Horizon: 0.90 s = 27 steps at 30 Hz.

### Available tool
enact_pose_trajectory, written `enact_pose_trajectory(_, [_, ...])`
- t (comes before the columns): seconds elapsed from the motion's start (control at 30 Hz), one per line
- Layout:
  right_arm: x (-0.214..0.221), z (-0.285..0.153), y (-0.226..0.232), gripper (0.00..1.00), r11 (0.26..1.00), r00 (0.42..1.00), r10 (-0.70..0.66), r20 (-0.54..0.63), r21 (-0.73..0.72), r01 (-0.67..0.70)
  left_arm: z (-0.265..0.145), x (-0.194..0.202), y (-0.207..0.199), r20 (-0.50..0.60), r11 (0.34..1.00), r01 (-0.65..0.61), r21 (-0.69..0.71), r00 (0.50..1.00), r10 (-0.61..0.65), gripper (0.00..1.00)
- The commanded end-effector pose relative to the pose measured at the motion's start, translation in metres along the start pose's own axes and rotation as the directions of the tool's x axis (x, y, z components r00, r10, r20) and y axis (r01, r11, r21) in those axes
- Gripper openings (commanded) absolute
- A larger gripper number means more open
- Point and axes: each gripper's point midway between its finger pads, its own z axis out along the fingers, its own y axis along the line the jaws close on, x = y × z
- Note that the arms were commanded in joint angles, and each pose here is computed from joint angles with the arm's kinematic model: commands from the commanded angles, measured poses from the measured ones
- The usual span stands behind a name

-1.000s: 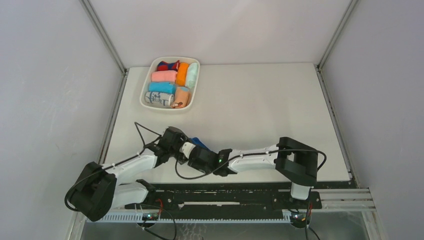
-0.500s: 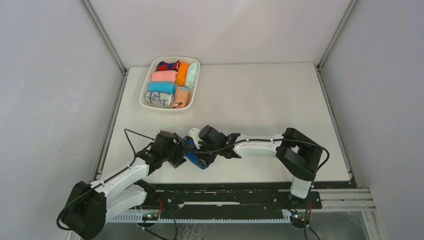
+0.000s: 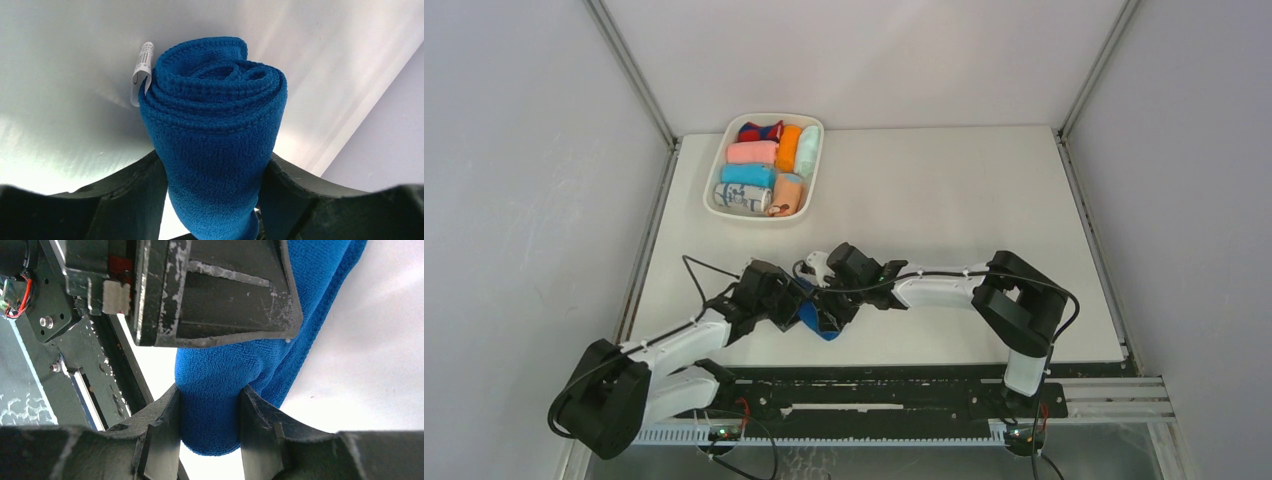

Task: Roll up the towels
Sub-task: Pick up the towel at the center of the board, then place the towel in the bin.

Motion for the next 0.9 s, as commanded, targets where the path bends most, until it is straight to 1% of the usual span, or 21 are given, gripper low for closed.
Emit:
enact_pose_trajectory(0.0, [0.037,0.007,-0.003,0.36,0.998,0.992,0.066,-0.111,0.001,-0.066,0.008,0.012,0.012,-0.045,0.999,-0.009,-0.04,0.999,0.007,0.64])
enact_pose_trajectory(0.07, [0.038,0.008,-0.003,0.37,0.998,0.991,0.067,-0.114,0.0,-0.067,0.012,0.015,0.017,-0.053,0.999,-0.002,-0.049,0.999,-0.001,0.63])
enact_pose_trajectory(0.23, [0.033,0.006,-0.003,0.38,0.998,0.993,0.07,-0.097,0.004,-0.07,0.017,0.019,0.027,-0.065,0.998,0.005,-0.064,0.998,-0.009,0.53])
enact_pose_trajectory(0.33, [0.023,-0.002,-0.003,0.42,0.997,0.995,0.07,-0.064,0.026,-0.069,0.016,0.017,0.025,-0.052,0.998,-0.009,-0.062,0.999,0.006,0.42])
enact_pose_trajectory(0.4, [0.01,-0.014,0.0,0.46,0.998,0.998,0.058,-0.011,0.038,-0.057,0.013,0.012,0.02,-0.034,0.998,-0.032,-0.054,0.999,0.03,0.34])
enact_pose_trajectory(0.47, [-0.006,-0.032,0.003,0.51,0.998,0.998,0.045,0.051,0.05,-0.047,0.008,0.005,0.013,-0.008,0.997,-0.068,-0.049,0.998,0.067,0.29])
enact_pose_trajectory(0.53, [-0.023,-0.055,0.004,0.56,0.997,0.992,0.028,0.12,0.073,-0.037,0.002,-0.004,0.008,0.02,0.993,-0.104,-0.054,0.994,0.105,0.27])
enact_pose_trajectory(0.67, [-0.047,-0.105,-0.004,0.61,0.987,0.971,-0.01,0.24,0.156,-0.028,-0.011,-0.022,-0.009,0.055,0.994,-0.112,-0.017,0.992,0.113,0.27])
enact_pose_trajectory(0.7, [-0.054,-0.124,-0.005,0.63,0.983,0.957,-0.027,0.289,0.182,-0.028,-0.015,-0.029,-0.016,0.069,0.993,-0.122,-0.003,0.99,0.121,0.27])
enact_pose_trajectory(0.87, [-0.053,-0.19,-0.036,0.71,0.947,0.909,-0.039,0.416,0.304,-0.098,-0.049,-0.073,-0.056,0.153,0.976,-0.217,0.008,0.965,0.213,0.27])
